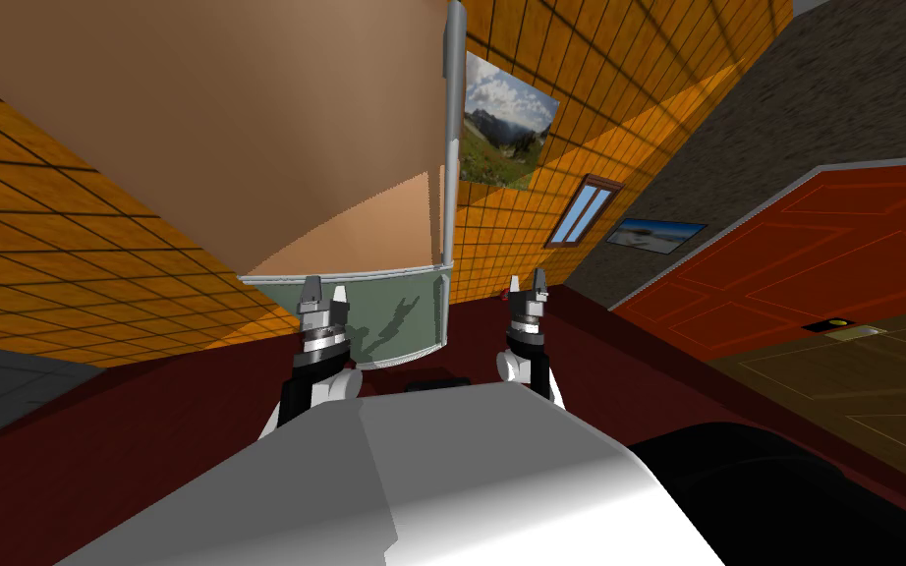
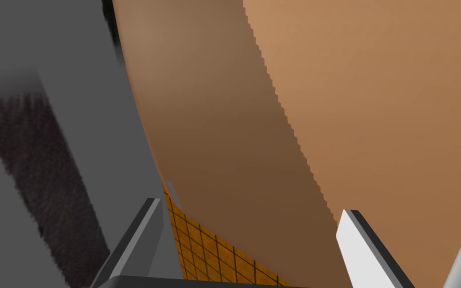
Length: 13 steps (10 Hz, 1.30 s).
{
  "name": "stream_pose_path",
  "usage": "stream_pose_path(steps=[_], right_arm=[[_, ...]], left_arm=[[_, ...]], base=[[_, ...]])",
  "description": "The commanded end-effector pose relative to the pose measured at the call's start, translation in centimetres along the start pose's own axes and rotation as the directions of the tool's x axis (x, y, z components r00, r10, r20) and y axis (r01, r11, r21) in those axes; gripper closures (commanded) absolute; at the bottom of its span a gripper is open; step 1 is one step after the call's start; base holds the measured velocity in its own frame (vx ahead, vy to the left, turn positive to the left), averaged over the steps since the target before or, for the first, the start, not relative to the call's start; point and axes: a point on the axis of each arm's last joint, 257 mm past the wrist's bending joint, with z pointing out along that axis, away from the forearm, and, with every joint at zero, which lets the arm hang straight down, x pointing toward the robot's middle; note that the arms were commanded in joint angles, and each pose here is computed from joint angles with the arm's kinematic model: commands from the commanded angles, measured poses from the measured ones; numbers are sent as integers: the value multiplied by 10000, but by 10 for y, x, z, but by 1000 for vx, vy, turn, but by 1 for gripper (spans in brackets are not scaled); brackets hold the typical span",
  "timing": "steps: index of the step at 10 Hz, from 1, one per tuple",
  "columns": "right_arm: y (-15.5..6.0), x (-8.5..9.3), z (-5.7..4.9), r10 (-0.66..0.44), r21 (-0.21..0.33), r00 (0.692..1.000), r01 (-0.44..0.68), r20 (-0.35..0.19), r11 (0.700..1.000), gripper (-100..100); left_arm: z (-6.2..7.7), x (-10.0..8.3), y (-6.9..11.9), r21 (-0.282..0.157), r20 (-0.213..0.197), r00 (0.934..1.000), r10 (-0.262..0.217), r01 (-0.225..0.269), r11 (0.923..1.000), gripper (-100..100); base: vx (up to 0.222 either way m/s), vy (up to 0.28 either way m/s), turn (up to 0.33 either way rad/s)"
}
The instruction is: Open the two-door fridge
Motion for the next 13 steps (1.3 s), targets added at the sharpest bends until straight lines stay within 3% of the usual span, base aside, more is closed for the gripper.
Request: stream_pose_path(steps=[1, 9, 10, 13], right_arm=[[0, 0, 0, 0, 0, 10000, 0, 0, 10000, 0], [0, 0, 0, 0, -4, 10000, 0, 0, 10000, 0], [0, 0, 0, 0, -4, 10000, 0, 0, 10000, 0], [0, 0, 0, 0, 3, 10000, 0, 0, 10000, 0]], left_arm=[[0, 0, 0, 0, 0, 10000, 0, 0, 10000, 0], [0, 0, 0, 4, 0, 10000, 0, 0, 10000, 0], [1, 3, 0, -1, -320, 9994, 152, -152, 9999, -100], [4, 10, 1, -94, -1000, 9938, 495, -507, 9987, -100]], base=[[0, 0, 0], [0, 0, 0], [11, -9, -8], [17, -26, -16]])
